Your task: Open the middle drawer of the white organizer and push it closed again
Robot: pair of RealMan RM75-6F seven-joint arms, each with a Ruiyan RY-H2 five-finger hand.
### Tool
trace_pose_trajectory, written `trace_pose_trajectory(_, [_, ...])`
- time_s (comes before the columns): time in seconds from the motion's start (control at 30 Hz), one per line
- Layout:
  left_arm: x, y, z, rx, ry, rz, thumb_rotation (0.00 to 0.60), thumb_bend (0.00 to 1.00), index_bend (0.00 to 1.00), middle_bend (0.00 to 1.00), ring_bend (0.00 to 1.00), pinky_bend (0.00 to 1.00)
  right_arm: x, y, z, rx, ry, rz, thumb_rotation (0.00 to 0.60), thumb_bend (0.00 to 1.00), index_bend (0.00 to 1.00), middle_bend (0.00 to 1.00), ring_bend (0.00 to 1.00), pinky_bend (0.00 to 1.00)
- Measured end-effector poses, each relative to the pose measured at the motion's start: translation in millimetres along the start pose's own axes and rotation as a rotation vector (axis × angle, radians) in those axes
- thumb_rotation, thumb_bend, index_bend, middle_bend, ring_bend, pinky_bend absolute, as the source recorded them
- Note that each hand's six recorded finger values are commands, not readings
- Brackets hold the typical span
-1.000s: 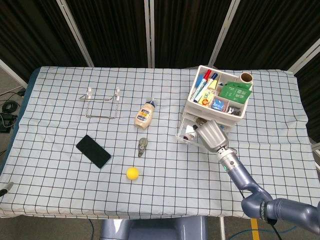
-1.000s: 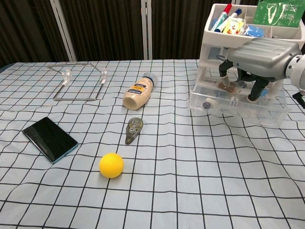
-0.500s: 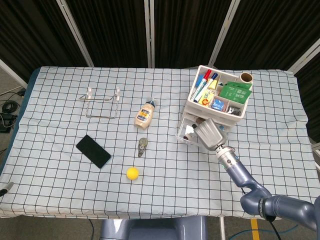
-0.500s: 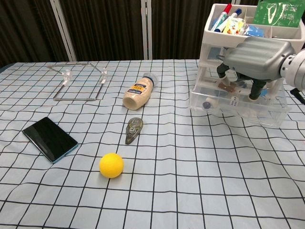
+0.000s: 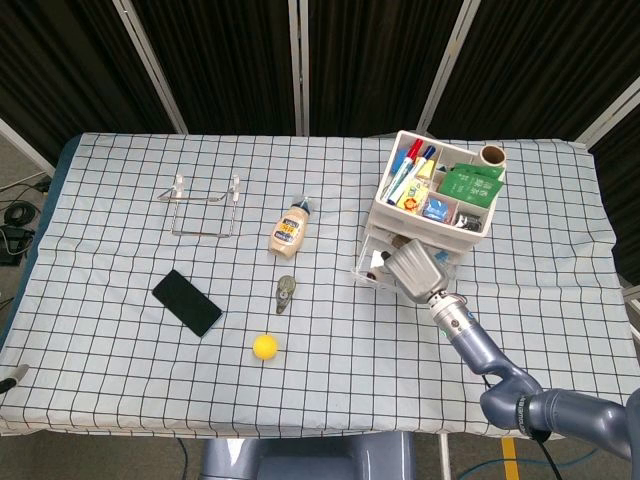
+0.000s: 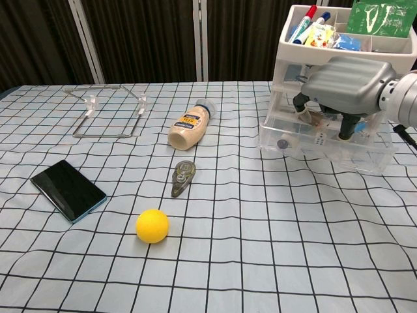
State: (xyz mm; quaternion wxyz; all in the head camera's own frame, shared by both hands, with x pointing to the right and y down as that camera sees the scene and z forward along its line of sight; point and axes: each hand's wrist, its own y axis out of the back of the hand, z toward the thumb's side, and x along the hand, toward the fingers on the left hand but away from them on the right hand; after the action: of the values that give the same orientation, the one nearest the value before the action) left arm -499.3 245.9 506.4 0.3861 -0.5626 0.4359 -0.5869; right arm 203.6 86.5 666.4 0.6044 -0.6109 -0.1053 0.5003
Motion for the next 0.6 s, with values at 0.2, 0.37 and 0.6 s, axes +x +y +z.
trace_pose_trajectory(0.2, [0, 0, -1, -0.001, 0.002, -0.002, 0.6, 0.1, 0.0, 0.0, 0.0, 0.0, -1, -2, 5, 0.031, 0.032, -0.005, 0.6, 0.0, 0.5, 1.0, 1.0, 0.78])
trace_pose_trajectory(0.37, [0, -1, -1, -0.003, 0.0, -0.004, 0.6, 0.1, 0.0, 0.0, 0.0, 0.0, -1, -1, 8, 0.056, 0.059, -0.023, 0.6, 0.0, 0.5, 1.0, 1.0, 0.78])
trace_pose_trajectory(0.6, [0, -1, 1, -0.003, -0.005, -0.005, 0.6, 0.1, 0.0, 0.0, 0.0, 0.0, -6, -2, 11, 0.124, 0.087, -0.048, 0.6, 0.0, 0.5, 1.0, 1.0, 0.78])
